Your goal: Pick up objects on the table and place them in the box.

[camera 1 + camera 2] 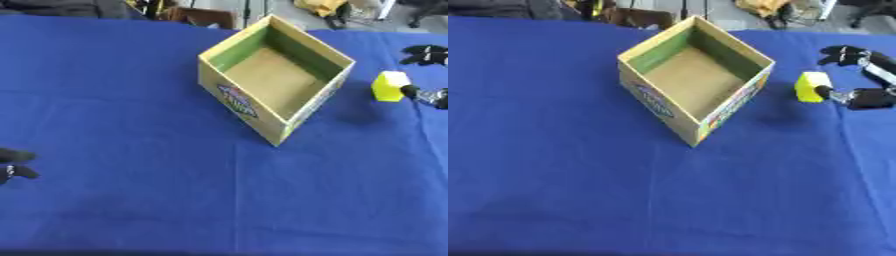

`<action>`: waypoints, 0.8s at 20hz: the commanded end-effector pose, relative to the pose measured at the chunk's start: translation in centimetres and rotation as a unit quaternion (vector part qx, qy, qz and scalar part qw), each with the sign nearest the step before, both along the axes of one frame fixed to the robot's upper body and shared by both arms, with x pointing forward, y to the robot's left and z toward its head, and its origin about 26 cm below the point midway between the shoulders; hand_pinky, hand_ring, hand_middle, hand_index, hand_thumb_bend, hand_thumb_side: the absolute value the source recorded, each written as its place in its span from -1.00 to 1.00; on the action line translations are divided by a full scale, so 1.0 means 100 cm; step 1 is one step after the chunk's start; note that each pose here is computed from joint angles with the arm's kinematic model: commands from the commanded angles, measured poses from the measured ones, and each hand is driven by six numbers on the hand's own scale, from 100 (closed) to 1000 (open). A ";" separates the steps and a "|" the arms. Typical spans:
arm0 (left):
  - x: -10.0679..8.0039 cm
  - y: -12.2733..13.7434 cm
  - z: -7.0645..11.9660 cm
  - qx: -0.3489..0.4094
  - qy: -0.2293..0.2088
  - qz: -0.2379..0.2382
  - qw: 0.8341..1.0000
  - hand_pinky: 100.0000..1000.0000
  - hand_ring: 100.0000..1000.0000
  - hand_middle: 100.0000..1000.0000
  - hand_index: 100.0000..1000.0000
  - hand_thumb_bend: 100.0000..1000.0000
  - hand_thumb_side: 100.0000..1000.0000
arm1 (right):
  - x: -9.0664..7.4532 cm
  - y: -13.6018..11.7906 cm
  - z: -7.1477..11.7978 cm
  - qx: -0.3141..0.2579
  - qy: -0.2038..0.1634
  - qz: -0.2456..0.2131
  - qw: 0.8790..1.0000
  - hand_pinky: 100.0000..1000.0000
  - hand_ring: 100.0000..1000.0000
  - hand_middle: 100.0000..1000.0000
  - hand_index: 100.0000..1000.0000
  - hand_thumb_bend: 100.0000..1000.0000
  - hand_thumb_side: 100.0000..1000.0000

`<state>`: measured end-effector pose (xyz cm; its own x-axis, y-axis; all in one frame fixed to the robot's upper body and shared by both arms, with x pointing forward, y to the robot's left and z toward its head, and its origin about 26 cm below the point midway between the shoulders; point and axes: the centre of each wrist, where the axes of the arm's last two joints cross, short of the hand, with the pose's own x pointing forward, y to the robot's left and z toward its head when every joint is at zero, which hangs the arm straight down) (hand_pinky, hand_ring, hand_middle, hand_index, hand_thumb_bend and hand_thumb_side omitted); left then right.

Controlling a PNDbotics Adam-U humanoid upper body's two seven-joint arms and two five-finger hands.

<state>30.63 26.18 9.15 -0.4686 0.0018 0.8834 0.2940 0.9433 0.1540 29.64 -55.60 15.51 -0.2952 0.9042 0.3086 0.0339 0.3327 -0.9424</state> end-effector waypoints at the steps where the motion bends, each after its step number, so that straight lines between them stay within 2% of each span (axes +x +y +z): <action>1: 0.001 0.003 0.012 0.008 -0.022 0.002 1.000 -0.01 0.29 -0.07 0.19 -0.71 0.90 | -0.005 -0.010 0.030 -0.032 -0.022 -0.013 0.999 0.74 1.00 0.90 0.70 -0.47 0.30; 14: 0.000 0.003 0.023 0.012 -0.045 0.002 0.999 -0.01 0.30 -0.07 0.19 -0.71 0.90 | -0.018 -0.020 0.027 -0.024 -0.032 -0.039 0.998 0.70 1.00 0.88 0.69 -0.49 0.30; 16: -0.001 0.002 0.027 0.012 -0.054 -0.002 0.998 -0.01 0.30 -0.07 0.19 -0.71 0.91 | -0.021 -0.023 0.028 -0.022 -0.033 -0.042 0.998 0.69 1.00 0.88 0.69 -0.48 0.35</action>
